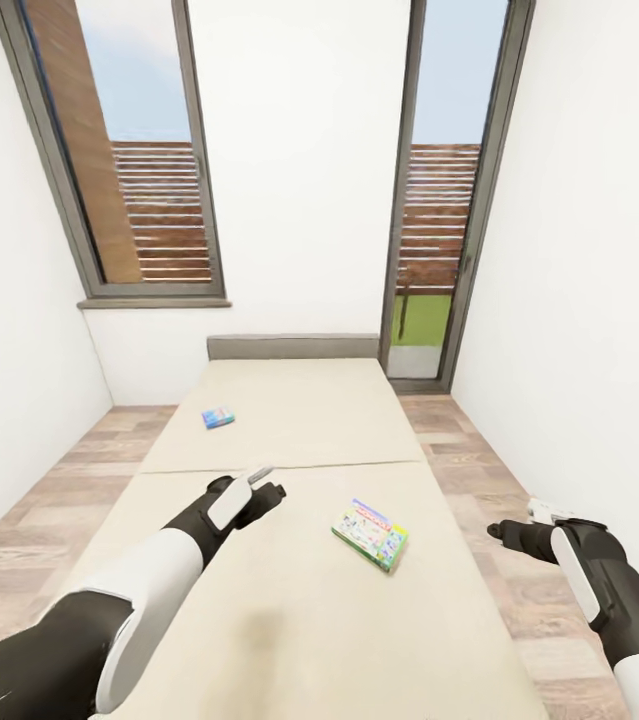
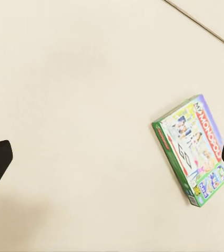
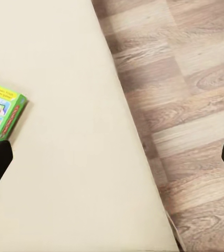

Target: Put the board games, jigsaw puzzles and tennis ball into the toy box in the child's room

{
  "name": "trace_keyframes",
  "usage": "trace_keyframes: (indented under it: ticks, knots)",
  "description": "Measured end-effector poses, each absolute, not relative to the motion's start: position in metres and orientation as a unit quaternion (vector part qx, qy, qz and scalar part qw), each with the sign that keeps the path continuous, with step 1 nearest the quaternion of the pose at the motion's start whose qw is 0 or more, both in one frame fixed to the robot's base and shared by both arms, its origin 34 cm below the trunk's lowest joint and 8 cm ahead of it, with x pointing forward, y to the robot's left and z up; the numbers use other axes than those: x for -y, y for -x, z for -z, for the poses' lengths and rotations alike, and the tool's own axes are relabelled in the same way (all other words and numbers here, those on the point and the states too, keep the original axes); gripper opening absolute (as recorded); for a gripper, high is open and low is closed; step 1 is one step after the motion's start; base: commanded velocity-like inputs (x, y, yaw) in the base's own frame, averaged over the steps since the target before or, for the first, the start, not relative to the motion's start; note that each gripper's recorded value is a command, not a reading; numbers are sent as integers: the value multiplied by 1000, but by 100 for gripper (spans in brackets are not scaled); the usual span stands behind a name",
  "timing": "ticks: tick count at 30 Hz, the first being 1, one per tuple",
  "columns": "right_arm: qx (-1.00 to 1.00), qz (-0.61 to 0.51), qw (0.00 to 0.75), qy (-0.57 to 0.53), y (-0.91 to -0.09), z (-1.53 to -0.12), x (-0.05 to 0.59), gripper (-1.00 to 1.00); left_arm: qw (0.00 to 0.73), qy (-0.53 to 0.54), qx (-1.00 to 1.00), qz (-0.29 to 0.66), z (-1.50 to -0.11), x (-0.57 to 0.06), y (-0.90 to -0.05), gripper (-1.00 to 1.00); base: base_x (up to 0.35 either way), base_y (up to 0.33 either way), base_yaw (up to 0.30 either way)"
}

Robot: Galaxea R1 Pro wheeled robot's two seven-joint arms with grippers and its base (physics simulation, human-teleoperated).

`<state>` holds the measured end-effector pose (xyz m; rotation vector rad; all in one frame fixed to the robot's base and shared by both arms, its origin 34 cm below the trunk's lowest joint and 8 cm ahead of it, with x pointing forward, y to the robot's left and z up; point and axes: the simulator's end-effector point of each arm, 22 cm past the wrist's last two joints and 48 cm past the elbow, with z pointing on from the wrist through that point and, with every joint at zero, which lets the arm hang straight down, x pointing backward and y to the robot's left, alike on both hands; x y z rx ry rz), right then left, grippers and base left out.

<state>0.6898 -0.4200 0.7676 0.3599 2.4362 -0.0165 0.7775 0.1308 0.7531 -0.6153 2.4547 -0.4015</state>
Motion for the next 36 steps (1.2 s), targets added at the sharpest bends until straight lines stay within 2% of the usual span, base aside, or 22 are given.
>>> trace_keyframes:
  ticks: [20, 36]
  knots:
    - [-932, 6, 333, -146, -689, -768, 424, 100, 277, 235, -920, 149, -741, -131, -768, 100, 0, 0, -255]
    - [-932, 5, 332, -146, -689, -781, 423, 100, 272, 238, -921, 147, -747, -133, -763, 100, 0, 0, -59]
